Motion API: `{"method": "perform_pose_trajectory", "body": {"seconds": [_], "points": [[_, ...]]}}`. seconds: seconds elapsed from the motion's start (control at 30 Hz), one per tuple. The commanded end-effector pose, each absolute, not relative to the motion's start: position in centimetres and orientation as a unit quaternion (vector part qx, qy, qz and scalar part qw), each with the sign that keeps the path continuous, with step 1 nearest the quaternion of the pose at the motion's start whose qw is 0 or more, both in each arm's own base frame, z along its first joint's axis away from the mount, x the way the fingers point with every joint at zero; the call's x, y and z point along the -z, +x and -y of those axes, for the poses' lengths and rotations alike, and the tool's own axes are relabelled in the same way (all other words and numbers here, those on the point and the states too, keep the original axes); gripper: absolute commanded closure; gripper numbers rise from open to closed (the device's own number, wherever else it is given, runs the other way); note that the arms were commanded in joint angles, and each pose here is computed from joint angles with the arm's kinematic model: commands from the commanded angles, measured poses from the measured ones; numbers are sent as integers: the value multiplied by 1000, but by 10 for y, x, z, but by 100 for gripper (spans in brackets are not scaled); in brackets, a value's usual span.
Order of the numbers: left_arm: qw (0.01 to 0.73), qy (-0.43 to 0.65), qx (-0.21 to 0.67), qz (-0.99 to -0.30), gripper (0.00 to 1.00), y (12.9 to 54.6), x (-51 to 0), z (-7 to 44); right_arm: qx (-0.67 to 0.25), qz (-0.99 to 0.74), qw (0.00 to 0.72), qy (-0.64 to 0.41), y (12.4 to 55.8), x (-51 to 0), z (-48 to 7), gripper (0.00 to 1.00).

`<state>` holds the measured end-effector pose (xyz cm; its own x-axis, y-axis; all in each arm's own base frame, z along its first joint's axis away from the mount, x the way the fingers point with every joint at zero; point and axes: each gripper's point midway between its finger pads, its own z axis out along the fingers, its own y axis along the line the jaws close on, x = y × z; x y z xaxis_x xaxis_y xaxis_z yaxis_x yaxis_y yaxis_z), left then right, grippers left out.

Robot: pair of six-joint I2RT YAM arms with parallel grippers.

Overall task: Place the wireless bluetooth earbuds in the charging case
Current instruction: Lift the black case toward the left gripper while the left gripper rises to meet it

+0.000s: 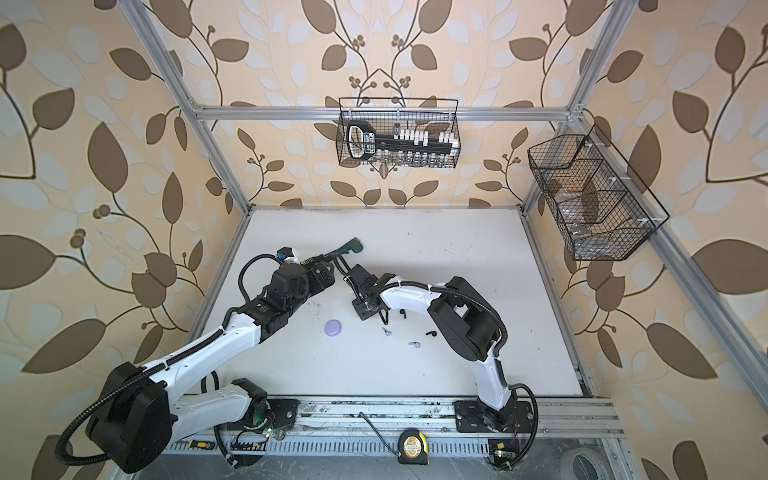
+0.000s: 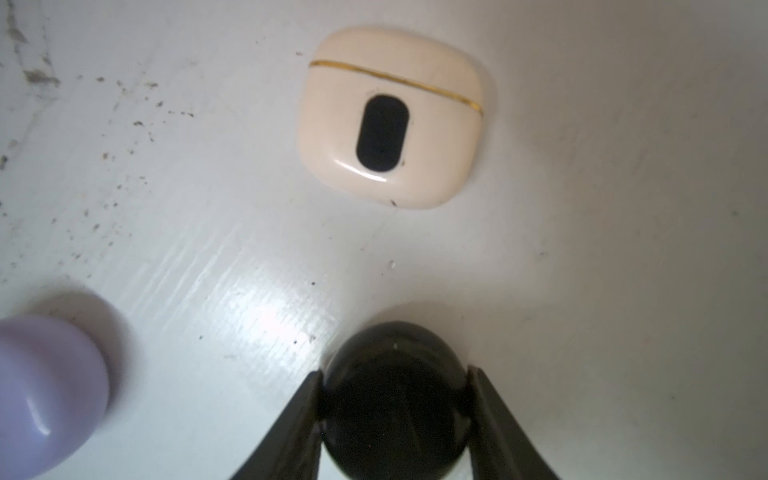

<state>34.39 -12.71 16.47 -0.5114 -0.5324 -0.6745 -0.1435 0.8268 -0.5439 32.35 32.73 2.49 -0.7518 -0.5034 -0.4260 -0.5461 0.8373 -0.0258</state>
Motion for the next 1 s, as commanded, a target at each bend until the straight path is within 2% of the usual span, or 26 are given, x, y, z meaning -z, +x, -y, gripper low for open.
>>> {"method": "perform_pose_trajectory", "body": {"seconds": [0.0,0.13,0.23,0.33,0.43,0.57,0.67,0.83,0.97], "points": [[471,-184,230,-831,1,359,-188,138,-71,-926,260,-263,331,-58,-322,69],[482,-160,208,-836,1,366,-180,144,-84,-917,297,-253,330,-79,-315,70],[467,-109,249,-842,1,364,-188,168,-90,-909,323,-248,329,-92,-312,71],[468,-60,293,-831,10,357,-203,188,-94,-896,354,-251,327,-108,-312,71],[484,-24,335,-808,11,348,-219,202,-87,-873,402,-262,327,-126,-311,72],[502,30,369,-782,16,334,-240,221,-89,-841,451,-284,320,-149,-311,71],[511,63,391,-763,22,322,-249,232,-88,-820,488,-287,311,-168,-300,71],[514,129,428,-732,25,302,-262,256,-76,-773,559,-289,293,-199,-279,70],[507,187,445,-714,29,284,-270,277,-65,-720,613,-319,266,-215,-272,75]]}}
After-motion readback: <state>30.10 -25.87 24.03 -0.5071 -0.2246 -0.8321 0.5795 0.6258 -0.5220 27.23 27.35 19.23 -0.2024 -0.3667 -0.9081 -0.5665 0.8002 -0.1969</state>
